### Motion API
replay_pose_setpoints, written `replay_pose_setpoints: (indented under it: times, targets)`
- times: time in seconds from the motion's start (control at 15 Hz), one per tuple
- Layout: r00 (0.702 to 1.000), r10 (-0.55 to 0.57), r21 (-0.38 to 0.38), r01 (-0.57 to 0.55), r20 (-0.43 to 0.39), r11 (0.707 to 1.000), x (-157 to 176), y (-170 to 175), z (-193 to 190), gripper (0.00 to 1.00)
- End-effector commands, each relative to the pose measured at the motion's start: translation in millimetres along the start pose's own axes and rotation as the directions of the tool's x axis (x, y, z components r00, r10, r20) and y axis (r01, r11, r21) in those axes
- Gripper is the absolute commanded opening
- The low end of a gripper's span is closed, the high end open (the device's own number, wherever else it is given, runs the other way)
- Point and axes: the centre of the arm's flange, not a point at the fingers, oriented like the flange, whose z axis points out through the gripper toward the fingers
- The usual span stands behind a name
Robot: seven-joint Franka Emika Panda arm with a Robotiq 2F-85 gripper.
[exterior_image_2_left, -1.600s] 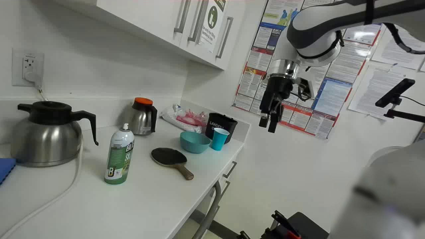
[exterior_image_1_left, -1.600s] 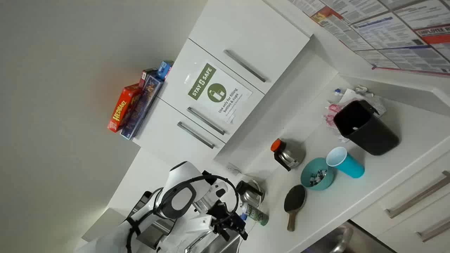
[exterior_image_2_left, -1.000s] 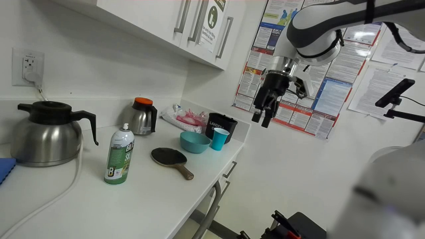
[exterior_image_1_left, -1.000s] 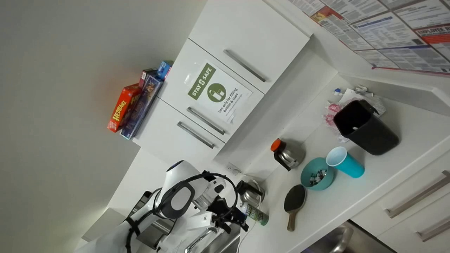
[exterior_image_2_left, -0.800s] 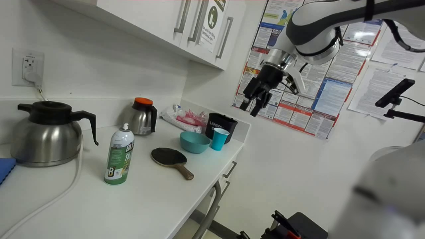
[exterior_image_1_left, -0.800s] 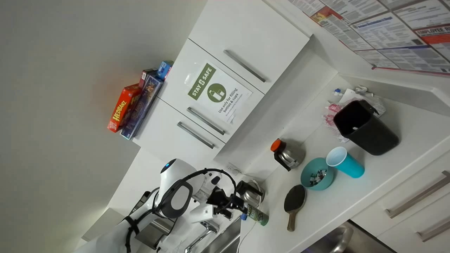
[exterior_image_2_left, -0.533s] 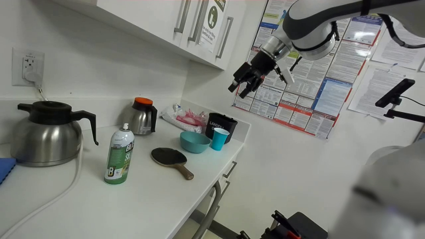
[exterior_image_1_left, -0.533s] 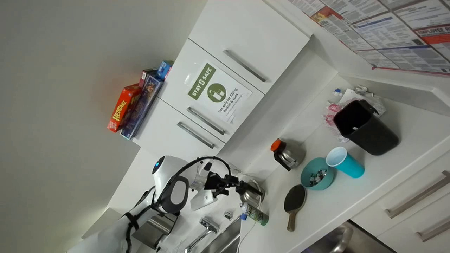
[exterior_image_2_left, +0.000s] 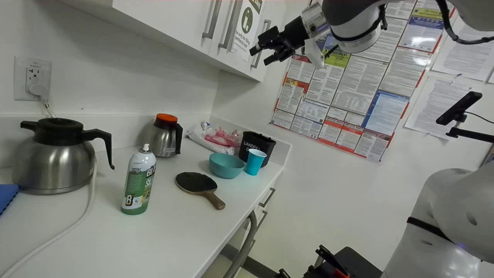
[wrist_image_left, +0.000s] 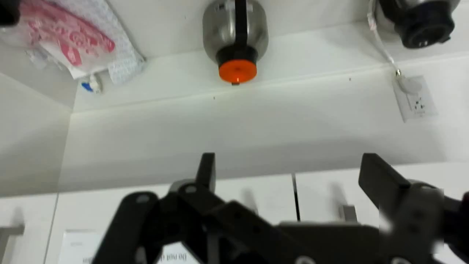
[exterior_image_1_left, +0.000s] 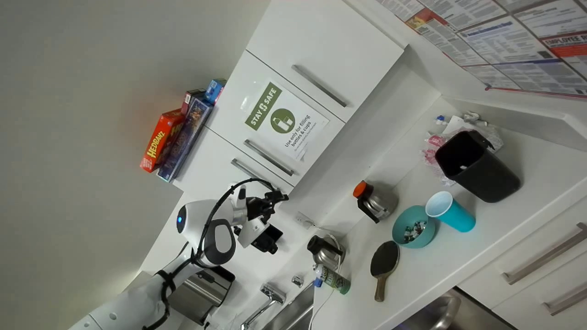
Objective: Open the second upper cabinet door
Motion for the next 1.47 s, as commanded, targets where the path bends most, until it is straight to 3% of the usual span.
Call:
replay_pose_setpoints:
  times: [0.0, 0.07, 0.13, 0.27, 0.6, 1.0, 1.4]
  targets:
    - [0.979, -0.027, 0.007, 0.030, -0.204, 1.000, 40, -7, -7, 1.00]
    - [0.967, -0.023, 0.011, 0.027, -0.253, 1.000, 48, -11, -11, 1.00]
    - [0.984, -0.020, -0.008, 0.019, -0.177, 1.000, 29, -13, -15, 1.00]
    - [0.975, -0.020, -0.001, 0.020, -0.221, 1.000, 38, -18, -18, 1.00]
    - [0.975, -0.016, -0.001, 0.017, -0.222, 1.000, 40, -16, -16, 1.00]
    - [0.960, -0.035, -0.041, 0.025, -0.278, 0.999, 59, 3, 11, 1.00]
    - [0.937, -0.083, -0.003, 0.087, -0.340, 0.996, 86, 22, 34, 1.00]
